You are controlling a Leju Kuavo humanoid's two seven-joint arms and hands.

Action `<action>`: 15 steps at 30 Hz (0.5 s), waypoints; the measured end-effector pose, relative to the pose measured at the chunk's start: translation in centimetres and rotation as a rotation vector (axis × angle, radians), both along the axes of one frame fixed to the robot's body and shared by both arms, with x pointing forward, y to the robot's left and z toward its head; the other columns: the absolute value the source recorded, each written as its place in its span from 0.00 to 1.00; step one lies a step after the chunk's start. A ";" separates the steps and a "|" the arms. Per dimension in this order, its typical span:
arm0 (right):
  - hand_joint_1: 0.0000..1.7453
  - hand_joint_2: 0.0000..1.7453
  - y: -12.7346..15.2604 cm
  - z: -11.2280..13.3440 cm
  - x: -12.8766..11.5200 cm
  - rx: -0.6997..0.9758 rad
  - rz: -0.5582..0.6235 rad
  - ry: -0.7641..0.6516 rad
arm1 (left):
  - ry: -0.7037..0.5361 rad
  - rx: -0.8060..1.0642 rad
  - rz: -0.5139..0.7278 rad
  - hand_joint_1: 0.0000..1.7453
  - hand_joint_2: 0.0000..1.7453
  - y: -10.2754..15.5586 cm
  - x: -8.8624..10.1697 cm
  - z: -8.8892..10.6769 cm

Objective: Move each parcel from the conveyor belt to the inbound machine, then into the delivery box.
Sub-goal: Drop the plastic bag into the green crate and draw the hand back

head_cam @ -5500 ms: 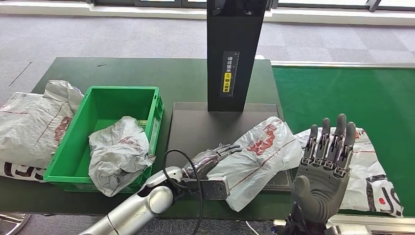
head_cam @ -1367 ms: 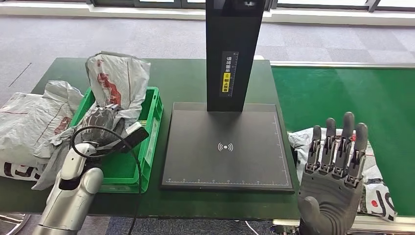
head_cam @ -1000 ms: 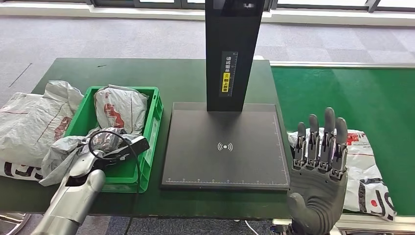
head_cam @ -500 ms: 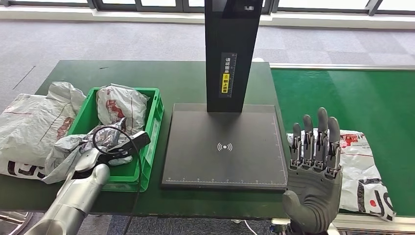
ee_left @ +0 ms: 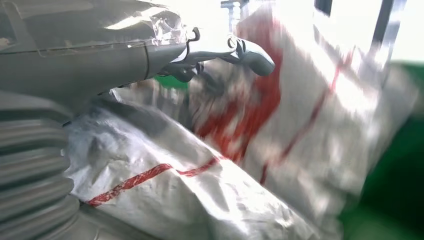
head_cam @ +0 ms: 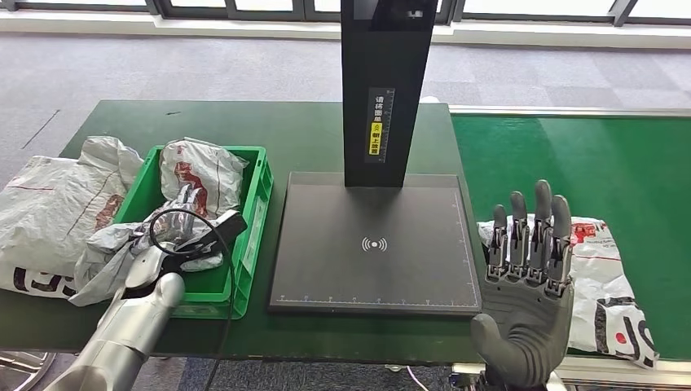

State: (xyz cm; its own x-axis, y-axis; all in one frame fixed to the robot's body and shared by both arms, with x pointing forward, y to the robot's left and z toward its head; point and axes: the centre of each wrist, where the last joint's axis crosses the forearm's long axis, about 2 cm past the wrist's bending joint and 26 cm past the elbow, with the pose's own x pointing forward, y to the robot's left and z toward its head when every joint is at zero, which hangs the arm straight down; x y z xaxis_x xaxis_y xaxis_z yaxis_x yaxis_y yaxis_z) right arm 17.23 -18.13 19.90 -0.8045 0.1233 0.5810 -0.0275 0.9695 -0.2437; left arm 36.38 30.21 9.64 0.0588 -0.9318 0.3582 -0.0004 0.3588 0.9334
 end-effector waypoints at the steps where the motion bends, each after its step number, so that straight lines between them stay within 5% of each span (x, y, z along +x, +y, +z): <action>1: 0.00 1.00 -0.1 -0.1 0.0 -0.021 -0.020 0.017 | -0.064 -0.045 0.008 0.00 0.00 -0.6 -0.3 0.2; 2: 0.00 0.75 -0.2 -0.2 -0.1 -0.052 -0.042 0.035 | -0.131 -0.097 0.016 0.00 0.00 -1.2 -0.8 0.4; 5: 0.00 0.75 -0.9 -1.0 0.4 -0.212 -0.136 0.115 | -0.330 -0.325 0.048 0.00 0.00 -3.3 -3.2 0.7; 6: 0.00 1.00 -1.7 -1.7 0.8 -0.313 -0.171 0.185 | -0.398 -0.444 0.057 0.00 0.00 -4.0 -4.3 0.9; 7: 0.00 1.00 -3.0 -2.8 1.3 -0.450 -0.209 0.291 | -0.472 -0.575 0.061 0.00 0.00 -4.6 -5.5 1.1; 11: 0.00 1.00 -15.6 -9.0 3.3 -0.984 -0.496 0.871 | -0.732 -0.931 0.040 0.00 0.00 -6.2 -9.9 2.6; 15: 0.00 1.00 -25.8 -9.8 3.3 -1.124 -0.643 0.942 | -0.838 -1.058 -0.022 0.00 0.00 -6.8 -11.8 3.9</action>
State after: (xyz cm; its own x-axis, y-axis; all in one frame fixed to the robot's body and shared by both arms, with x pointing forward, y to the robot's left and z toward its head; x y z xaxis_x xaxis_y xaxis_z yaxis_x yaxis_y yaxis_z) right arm 20.58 -43.95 10.14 0.1235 0.9717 0.2015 -0.2503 0.2270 -0.9412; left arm 24.54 23.37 13.54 -0.5411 -0.1862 0.8201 -0.4144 0.9076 -0.0674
